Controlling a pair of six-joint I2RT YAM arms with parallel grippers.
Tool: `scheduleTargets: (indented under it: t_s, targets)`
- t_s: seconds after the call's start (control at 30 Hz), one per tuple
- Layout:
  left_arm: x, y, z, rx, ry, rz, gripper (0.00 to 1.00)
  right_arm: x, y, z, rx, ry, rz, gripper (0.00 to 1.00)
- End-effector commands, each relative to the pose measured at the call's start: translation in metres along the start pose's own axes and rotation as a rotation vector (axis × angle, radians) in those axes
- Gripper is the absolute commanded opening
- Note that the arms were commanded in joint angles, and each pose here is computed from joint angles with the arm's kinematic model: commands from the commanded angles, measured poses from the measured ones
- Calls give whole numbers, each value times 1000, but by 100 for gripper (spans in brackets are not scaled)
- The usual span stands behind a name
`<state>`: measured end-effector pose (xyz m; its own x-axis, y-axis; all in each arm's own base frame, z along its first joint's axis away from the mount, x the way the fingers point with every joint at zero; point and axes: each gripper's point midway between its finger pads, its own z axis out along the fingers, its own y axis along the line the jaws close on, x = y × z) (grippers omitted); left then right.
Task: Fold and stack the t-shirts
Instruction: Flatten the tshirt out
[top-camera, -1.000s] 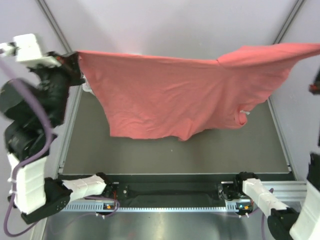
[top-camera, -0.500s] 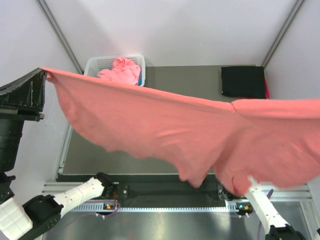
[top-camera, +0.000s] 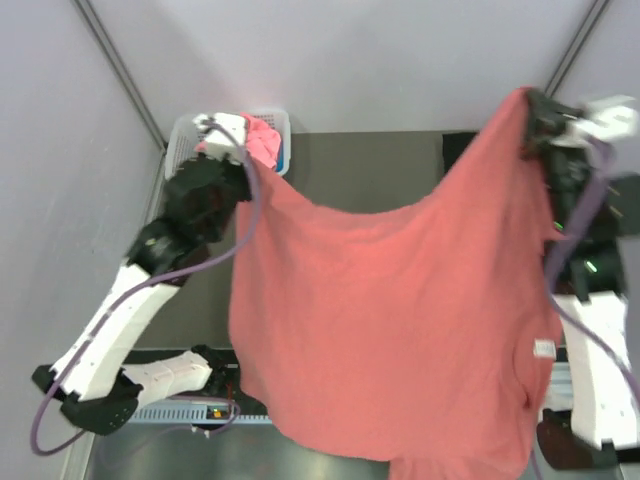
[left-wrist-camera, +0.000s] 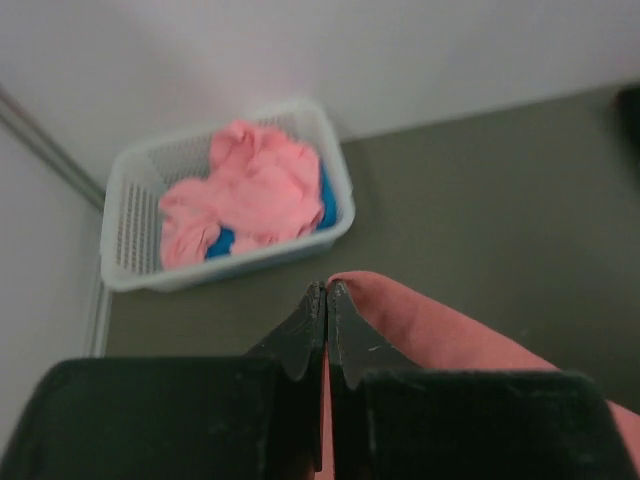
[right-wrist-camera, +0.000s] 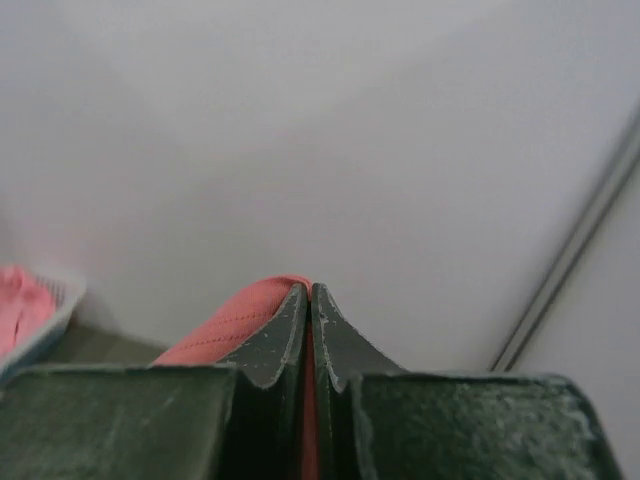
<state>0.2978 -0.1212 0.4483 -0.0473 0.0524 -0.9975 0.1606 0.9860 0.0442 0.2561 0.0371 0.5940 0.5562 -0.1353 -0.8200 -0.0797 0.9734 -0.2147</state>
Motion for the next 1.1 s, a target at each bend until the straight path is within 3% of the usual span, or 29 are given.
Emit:
scheduleTargets:
  t_s: [0.0,0.03,0.1,0.13,0.2,0.23,0.3,0.33,0.4,0.43,0.5,0.53,0.7,1.0,1.07]
  targets:
    - [35,28,31,-155,26,45,0,86,40,36,-157,49,-14,0]
    - [57,31,47,-175,77,31,0,136,54,46,-197,127,11,0]
    - [91,60,72,-227,157,-18,0,165,62,62,-217,140,19,0]
    - [114,67,89,-251,210,-55,0,202,73,73,-254,195,33,0]
    - [132,100,105,-320,233,-100,0,220,79,91,-279,189,48,0]
    - [136,103,121,-314,213,-118,0,258,91,99,-321,242,67,0]
    - [141,118,136,-333,177,-118,0,273,96,116,-337,221,68,0]
    - [149,117,148,-311,176,-88,0,305,104,119,-360,256,86,0]
    - [128,121,169,-298,70,-72,0,314,107,133,-365,229,97,0]
    - [144,121,185,-283,108,-46,0,334,112,138,-376,236,105,0]
    - [133,132,202,-303,99,-44,0,338,112,154,-372,208,119,0]
    - [149,135,214,-305,137,-41,0,356,117,158,-382,211,128,0]
    - [156,152,246,-269,139,-54,0,373,115,191,-366,166,165,0]
    - [186,177,260,-220,228,-66,0,400,110,178,-363,248,140,0]
    - [189,178,258,-196,240,-76,0,390,103,172,-351,250,122,0]
